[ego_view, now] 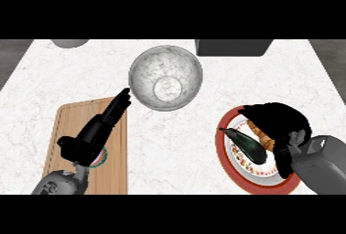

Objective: Pick the croissant from the plate and place it in the bowl

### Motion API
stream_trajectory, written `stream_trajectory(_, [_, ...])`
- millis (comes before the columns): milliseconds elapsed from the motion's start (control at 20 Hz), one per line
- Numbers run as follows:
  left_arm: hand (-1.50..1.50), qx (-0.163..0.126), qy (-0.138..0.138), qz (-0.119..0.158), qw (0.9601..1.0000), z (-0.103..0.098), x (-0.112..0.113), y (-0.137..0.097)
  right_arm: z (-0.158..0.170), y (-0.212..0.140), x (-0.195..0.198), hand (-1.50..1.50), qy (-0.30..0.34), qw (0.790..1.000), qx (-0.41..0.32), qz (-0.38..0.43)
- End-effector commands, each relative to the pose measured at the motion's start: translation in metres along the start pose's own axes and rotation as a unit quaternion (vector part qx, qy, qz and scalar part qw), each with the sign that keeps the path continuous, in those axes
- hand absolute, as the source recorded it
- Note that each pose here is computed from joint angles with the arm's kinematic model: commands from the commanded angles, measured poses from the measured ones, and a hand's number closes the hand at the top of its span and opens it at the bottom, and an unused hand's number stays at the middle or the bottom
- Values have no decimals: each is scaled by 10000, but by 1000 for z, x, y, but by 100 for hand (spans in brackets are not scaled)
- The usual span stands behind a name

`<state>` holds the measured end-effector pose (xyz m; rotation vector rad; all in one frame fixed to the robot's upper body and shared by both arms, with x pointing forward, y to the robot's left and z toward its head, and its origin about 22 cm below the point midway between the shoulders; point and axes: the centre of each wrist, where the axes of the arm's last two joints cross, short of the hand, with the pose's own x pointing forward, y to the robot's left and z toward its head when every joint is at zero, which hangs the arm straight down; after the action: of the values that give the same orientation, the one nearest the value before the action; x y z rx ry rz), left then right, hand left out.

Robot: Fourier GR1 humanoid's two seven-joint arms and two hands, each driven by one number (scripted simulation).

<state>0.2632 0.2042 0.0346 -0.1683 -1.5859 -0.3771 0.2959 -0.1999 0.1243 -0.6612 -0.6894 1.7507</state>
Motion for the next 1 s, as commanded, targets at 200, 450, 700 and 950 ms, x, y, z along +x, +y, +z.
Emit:
stream_trajectory(200, [0, -53, -39, 1, 10000, 8, 0, 14, 2, 29, 13, -150, 115, 9995, -241, 188])
stream_trajectory(450, [0, 8, 39, 8, 10000, 1, 0, 4, 6, 49, -2, -150, -3, 9985, -427, 346])
stream_trajectory(700, [0, 41, -55, 82, 9999, 15, 3, -11, 3, 60, -14, -150, 4, 9952, -909, 373])
stream_trajectory(950, [0, -12, 1, 19, 10000, 11, 4, -12, -12, 70, -16, -150, 263, 9911, -1148, 619])
